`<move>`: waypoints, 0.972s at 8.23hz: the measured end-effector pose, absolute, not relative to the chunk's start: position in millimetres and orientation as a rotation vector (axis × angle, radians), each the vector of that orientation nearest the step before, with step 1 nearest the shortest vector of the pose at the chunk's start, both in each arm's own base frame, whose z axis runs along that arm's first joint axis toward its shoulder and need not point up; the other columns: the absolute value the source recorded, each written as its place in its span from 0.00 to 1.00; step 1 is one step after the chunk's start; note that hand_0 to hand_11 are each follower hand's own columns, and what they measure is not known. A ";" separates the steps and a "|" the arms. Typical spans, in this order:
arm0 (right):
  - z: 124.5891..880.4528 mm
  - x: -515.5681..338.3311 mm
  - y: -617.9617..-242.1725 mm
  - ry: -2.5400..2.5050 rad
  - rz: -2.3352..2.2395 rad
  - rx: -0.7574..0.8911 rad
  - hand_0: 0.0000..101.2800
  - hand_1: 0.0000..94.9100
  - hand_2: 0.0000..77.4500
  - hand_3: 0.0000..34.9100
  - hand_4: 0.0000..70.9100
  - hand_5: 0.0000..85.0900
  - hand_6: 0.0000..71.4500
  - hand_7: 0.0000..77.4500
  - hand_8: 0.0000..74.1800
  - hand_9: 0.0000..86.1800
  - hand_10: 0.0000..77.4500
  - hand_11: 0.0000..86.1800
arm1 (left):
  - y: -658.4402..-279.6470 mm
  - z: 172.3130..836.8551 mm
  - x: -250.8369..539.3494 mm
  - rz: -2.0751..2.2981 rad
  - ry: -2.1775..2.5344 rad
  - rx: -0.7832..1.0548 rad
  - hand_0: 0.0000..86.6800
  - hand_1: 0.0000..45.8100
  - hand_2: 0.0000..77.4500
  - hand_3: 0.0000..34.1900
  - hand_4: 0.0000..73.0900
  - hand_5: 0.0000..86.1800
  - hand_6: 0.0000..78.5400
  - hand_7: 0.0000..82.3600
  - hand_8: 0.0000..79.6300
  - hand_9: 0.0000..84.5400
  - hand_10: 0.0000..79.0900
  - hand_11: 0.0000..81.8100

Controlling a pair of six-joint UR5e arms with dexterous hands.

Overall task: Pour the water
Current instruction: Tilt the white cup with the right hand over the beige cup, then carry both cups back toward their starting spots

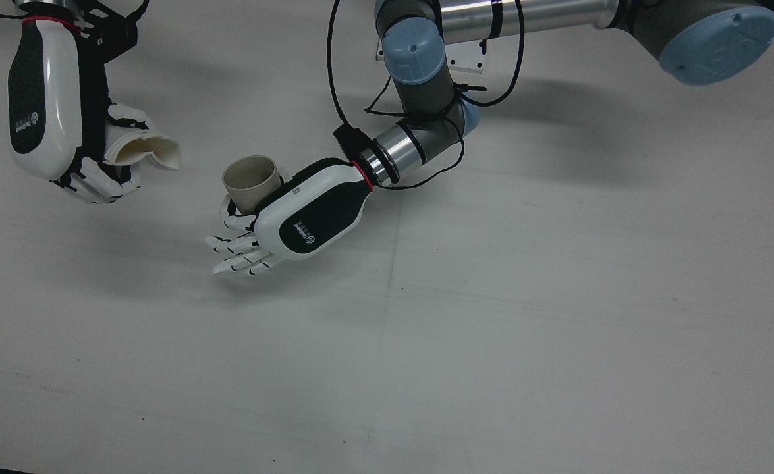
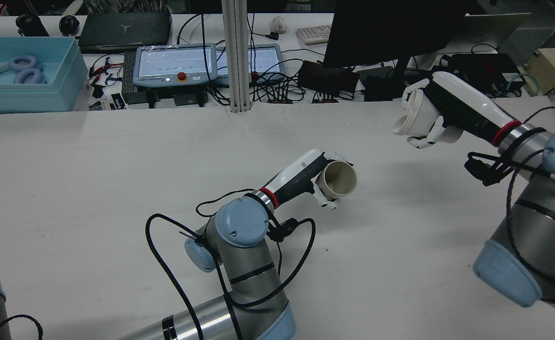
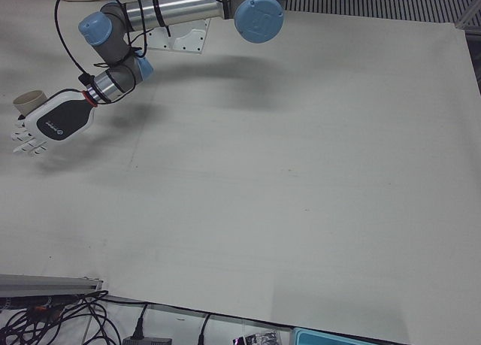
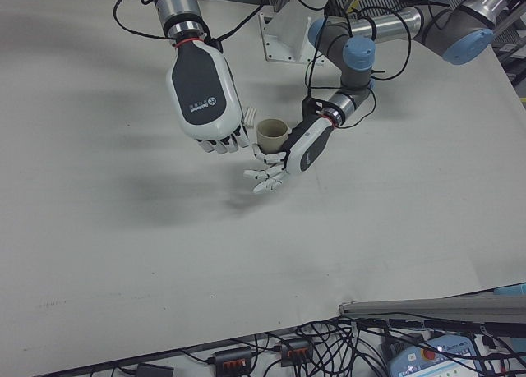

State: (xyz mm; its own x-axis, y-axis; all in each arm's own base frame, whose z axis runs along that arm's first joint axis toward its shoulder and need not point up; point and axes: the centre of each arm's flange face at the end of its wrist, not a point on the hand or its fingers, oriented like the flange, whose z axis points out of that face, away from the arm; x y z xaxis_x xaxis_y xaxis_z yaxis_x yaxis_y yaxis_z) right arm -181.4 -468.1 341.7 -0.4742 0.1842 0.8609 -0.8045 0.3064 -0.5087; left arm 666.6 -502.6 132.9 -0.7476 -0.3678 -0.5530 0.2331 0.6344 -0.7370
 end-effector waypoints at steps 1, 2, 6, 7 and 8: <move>334.0 -197.5 -461.1 -1.609 1.331 0.562 0.79 0.09 0.56 0.00 0.76 0.80 0.98 0.90 0.83 0.82 0.72 0.82 | -503.5 132.0 668.6 -1.103 2.148 -0.101 0.86 0.38 0.58 0.15 0.69 0.49 0.30 0.31 0.15 0.09 0.10 0.18; 327.2 -209.9 -454.7 -1.575 1.332 0.559 0.79 0.09 0.56 0.00 0.76 0.80 0.98 0.90 0.83 0.82 0.72 0.82 | -503.4 132.3 670.1 -1.102 2.143 -0.101 0.86 0.38 0.58 0.15 0.69 0.49 0.30 0.31 0.15 0.09 0.10 0.18; 322.6 -231.3 -464.6 -1.483 1.392 0.570 0.79 0.09 0.56 0.00 0.76 0.80 0.98 0.90 0.83 0.82 0.75 0.80 | -504.0 132.0 669.2 -1.098 2.139 -0.102 0.87 0.38 0.60 0.15 0.69 0.50 0.30 0.31 0.16 0.10 0.10 0.17; 323.4 -215.0 -457.5 -1.530 1.474 0.573 0.79 0.09 0.56 0.00 0.76 0.80 0.98 0.90 0.83 0.82 0.75 0.80 | -509.5 129.2 660.9 -1.099 2.147 -0.103 0.87 0.38 0.60 0.15 0.69 0.50 0.30 0.31 0.16 0.10 0.10 0.17; 322.2 -194.6 -452.5 -1.602 1.570 0.573 0.79 0.09 0.56 0.00 0.76 0.80 0.98 0.89 0.83 0.80 0.75 0.80 | -518.3 124.9 644.3 -1.091 2.161 -0.106 0.84 0.38 0.60 0.15 0.69 0.50 0.29 0.31 0.16 0.10 0.10 0.17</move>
